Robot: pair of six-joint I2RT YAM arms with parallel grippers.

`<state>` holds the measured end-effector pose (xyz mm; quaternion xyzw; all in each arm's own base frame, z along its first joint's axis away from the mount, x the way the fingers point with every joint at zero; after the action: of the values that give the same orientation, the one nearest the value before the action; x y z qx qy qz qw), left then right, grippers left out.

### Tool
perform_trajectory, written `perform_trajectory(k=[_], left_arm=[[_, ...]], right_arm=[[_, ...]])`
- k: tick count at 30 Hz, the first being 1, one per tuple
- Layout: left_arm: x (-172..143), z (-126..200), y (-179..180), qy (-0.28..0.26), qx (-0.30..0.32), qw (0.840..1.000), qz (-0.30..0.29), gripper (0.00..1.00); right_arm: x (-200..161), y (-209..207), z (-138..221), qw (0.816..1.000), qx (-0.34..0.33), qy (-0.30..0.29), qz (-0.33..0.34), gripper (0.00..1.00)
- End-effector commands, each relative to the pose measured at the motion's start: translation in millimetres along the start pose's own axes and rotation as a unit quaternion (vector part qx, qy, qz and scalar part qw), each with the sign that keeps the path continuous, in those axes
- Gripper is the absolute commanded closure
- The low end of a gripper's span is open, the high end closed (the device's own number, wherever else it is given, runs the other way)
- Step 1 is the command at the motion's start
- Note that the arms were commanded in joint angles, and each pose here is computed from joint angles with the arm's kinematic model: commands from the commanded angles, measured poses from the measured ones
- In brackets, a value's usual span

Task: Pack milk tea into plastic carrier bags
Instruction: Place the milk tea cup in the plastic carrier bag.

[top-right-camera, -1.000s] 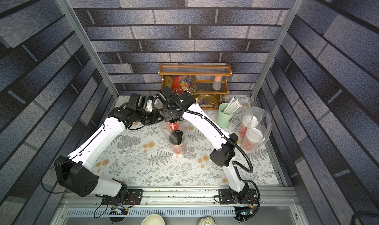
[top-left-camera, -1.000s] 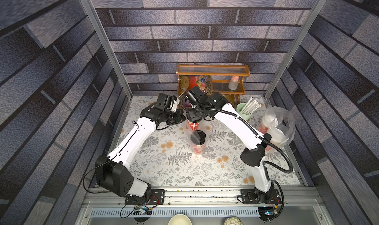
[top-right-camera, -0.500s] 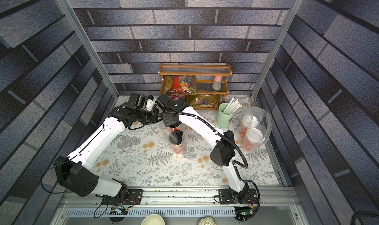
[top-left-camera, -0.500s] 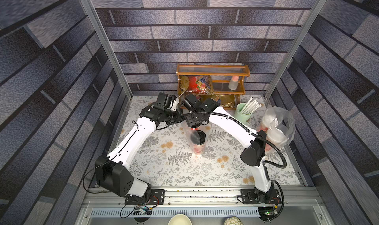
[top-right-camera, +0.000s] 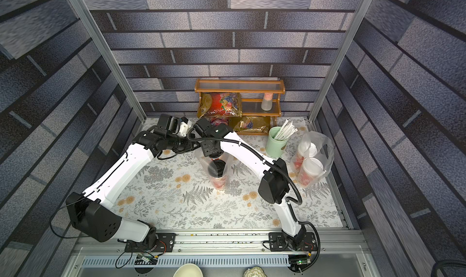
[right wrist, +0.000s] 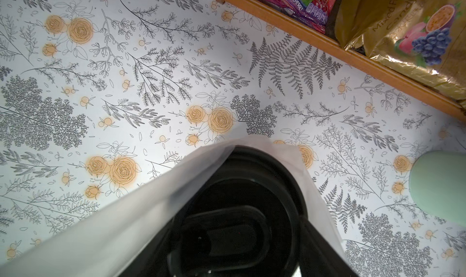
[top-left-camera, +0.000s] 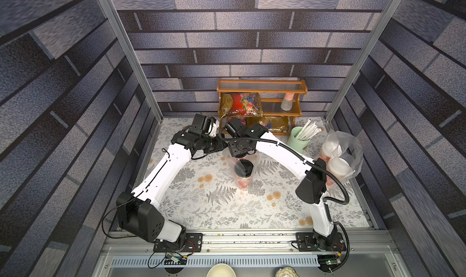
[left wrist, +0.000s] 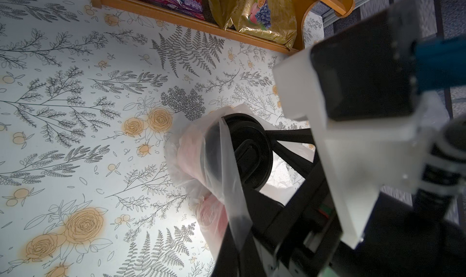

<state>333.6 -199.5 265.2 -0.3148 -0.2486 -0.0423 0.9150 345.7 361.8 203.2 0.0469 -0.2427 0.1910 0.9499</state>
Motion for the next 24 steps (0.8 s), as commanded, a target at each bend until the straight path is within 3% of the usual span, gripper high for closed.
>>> perform_trajectory(k=[1,5,11,14,18,24], left_arm=[[10,13,-23,-0.019,-0.039,0.999,-0.015,1.0],[5,8,-16,-0.009,-0.03,0.999,-0.012,1.0],[1,4,-12,-0.004,-0.027,1.0,-0.009,1.0],[1,4,-12,-0.004,-0.027,1.0,-0.009,1.0],[1,5,-11,-0.003,-0.026,1.0,-0.01,1.0],[0,5,-9,-0.004,-0.025,1.0,-0.008,1.0]], right_arm=[[-7,7,-14,1.0,0.007,0.02,0.0,0.21],[10,7,21,1.0,0.021,-0.009,0.001,0.14],[24,-8,71,0.999,0.032,-0.032,0.013,0.13],[19,-25,81,0.999,0.026,-0.021,0.023,0.23],[-1,-53,76,0.998,0.007,0.036,0.041,0.38],[-16,-84,59,0.995,-0.018,0.085,0.046,0.44]])
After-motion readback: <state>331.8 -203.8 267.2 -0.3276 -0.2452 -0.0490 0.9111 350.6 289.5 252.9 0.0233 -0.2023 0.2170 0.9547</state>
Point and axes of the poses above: each gripper's point midway between its finger pads, its own z axis back along the fingers, its own y axis along the line the jaws close on, x = y × z, the point moved 1 cm from there along z, back along the fingers, and after that the axes turned 3 degrees about -z, right-handed, at the moved point
